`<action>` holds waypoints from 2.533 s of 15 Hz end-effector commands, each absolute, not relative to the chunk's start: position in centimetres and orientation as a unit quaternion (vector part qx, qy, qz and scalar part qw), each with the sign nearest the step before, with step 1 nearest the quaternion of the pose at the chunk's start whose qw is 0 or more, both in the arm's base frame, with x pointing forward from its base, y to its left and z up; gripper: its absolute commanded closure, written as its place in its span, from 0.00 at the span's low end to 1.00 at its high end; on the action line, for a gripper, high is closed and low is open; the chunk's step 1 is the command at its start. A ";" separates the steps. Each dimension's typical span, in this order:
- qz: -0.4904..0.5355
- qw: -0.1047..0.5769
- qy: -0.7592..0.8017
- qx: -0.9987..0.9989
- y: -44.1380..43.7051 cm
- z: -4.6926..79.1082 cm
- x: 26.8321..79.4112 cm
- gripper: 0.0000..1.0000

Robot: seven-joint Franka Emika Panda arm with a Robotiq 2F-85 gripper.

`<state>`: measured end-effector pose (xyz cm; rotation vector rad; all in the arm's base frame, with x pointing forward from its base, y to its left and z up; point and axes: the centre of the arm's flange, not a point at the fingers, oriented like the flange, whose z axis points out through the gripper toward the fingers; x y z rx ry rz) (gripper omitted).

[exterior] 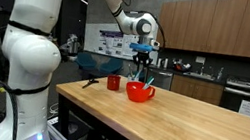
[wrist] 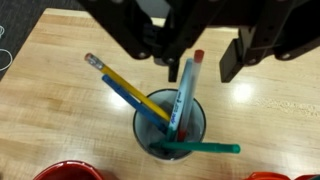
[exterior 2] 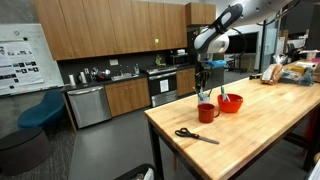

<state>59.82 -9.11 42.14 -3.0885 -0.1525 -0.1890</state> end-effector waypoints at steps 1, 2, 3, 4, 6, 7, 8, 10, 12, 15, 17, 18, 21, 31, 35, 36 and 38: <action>-0.064 0.019 -0.047 -0.997 -9.3 43.0 60.0 0.83; -0.065 0.019 -0.047 -0.997 -9.3 43.2 59.9 0.92; -0.066 0.018 -0.048 -0.997 -9.3 43.3 59.9 0.99; -0.067 0.018 -0.048 -0.996 -9.3 43.5 59.8 1.00; -0.068 0.019 -0.049 -0.996 -9.3 43.9 59.7 0.98; -0.069 0.018 -0.049 -0.996 -9.4 44.1 59.6 0.98; -0.069 0.016 -0.048 -0.996 -9.4 44.4 59.4 0.98; -0.073 0.015 -0.048 -0.996 -9.5 45.1 59.0 0.98; -0.081 0.016 -0.048 -0.995 -9.6 46.1 58.6 0.98; -0.098 0.016 -0.043 -0.994 -10.1 48.0 57.9 0.98; -0.113 0.016 -0.035 -0.993 -10.9 49.4 57.4 0.98; -0.119 0.017 -0.031 -0.992 -11.3 50.1 57.2 0.98; -0.143 0.020 -0.014 -0.989 -12.8 52.3 56.3 0.98; -0.163 0.040 0.034 -0.985 -16.4 54.6 53.7 0.98; -0.141 0.052 0.051 -0.987 -16.9 53.1 53.6 0.98; -0.135 0.053 0.054 -0.988 -17.0 52.7 53.6 0.98; -0.123 0.051 0.061 -0.989 -17.2 52.0 53.5 0.98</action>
